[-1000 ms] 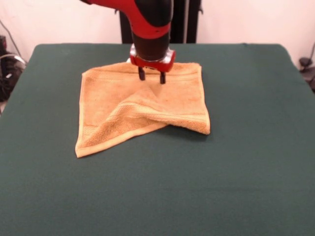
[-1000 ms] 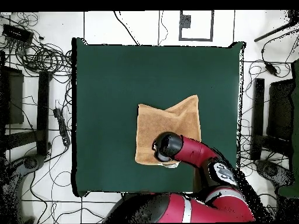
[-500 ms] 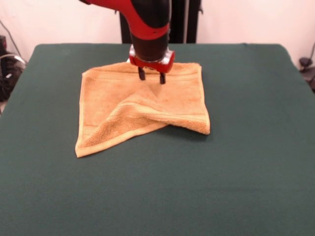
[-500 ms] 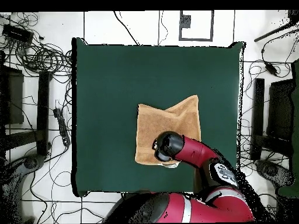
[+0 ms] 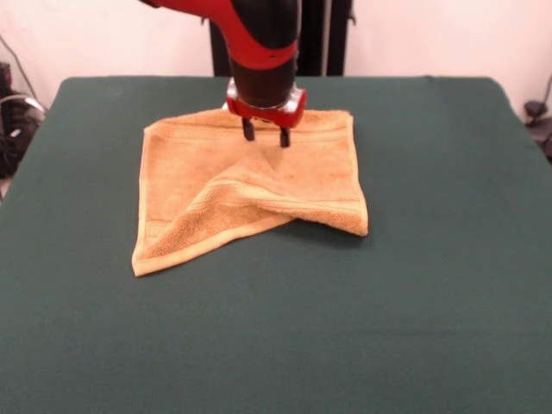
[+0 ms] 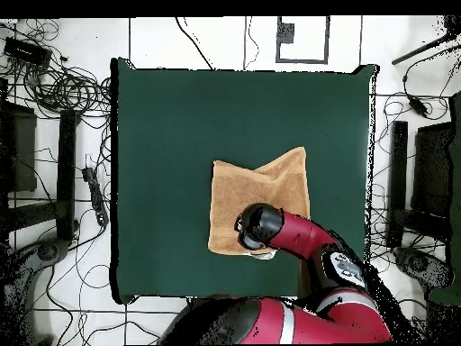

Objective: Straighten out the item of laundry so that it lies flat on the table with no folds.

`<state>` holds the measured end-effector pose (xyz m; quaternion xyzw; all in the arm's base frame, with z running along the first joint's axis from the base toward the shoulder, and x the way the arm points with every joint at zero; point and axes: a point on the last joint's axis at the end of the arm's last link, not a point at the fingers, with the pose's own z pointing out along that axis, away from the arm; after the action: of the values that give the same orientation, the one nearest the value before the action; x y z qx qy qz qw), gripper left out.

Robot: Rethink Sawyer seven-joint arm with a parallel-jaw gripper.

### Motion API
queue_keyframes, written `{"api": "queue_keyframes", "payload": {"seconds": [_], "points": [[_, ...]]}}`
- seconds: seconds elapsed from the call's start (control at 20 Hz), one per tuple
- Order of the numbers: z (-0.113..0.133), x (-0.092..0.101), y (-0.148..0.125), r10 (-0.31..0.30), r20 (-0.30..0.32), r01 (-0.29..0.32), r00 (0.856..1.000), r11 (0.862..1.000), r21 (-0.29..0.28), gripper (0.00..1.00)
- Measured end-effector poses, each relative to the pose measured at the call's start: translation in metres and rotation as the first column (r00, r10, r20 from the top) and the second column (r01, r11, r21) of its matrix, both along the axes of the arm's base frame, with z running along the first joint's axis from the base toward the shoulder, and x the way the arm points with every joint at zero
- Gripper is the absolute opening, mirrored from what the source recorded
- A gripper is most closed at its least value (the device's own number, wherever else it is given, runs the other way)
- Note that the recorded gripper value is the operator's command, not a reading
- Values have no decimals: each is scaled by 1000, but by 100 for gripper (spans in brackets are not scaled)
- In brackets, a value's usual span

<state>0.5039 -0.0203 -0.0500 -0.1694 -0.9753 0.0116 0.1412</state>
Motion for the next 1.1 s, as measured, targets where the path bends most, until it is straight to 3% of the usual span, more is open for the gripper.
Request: {"api": "queue_keyframes", "payload": {"seconds": [0.75,1.1], "points": [[3,-10,7,98,84,-95,992,995,-42,100],[4,-15,9,109,119,-103,987,993,-54,100]]}}
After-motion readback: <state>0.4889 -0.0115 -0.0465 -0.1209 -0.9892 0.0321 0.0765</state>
